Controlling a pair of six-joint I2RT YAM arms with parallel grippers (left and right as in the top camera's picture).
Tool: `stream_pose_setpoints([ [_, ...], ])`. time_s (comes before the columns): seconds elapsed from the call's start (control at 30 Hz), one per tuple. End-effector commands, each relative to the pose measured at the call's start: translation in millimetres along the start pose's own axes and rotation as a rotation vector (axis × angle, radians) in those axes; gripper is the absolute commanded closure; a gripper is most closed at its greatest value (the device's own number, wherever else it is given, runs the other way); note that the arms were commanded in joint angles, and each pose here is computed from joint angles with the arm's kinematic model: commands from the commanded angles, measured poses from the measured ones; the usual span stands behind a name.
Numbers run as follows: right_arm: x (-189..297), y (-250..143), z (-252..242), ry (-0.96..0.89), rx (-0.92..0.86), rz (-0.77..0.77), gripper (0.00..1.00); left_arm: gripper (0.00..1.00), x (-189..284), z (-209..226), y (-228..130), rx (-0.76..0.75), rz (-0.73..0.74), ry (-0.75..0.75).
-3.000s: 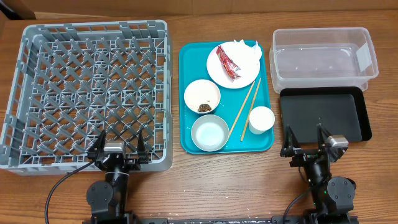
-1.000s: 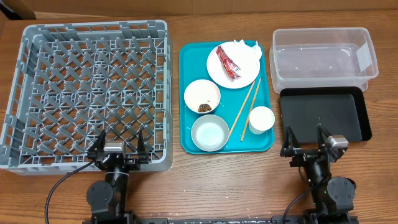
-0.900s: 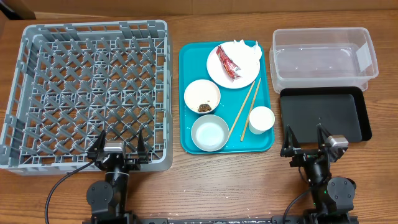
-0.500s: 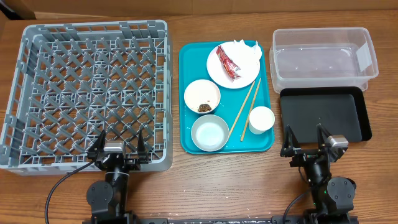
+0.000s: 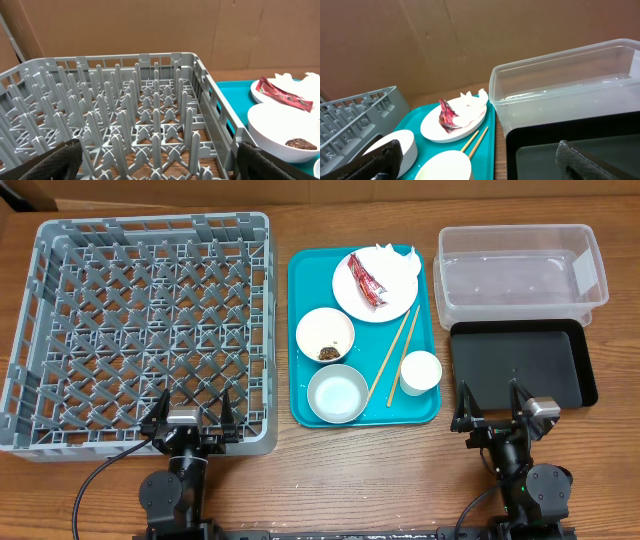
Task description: Sort waste into correct bins and load items into the dishwasher
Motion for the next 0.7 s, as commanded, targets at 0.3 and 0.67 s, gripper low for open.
stream_pose_setpoints([
  [0.3, 0, 0, -1, -0.001, -0.002, -0.011, 0.00, 0.00, 0, 1, 0, 0.010, -0.004, 0.008],
  [0.67, 1, 1, 17, 0.119, 0.005, -0.006, 0.00, 0.00, 0, 1, 0, 0.010, -0.004, 0.008],
])
Point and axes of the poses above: each gripper's point midway between its finger pads, its own x axis back along the fingers, its own z axis along the line the jaws close on, y = z × x, the point moved 3 cm from there along x, back along the fingers
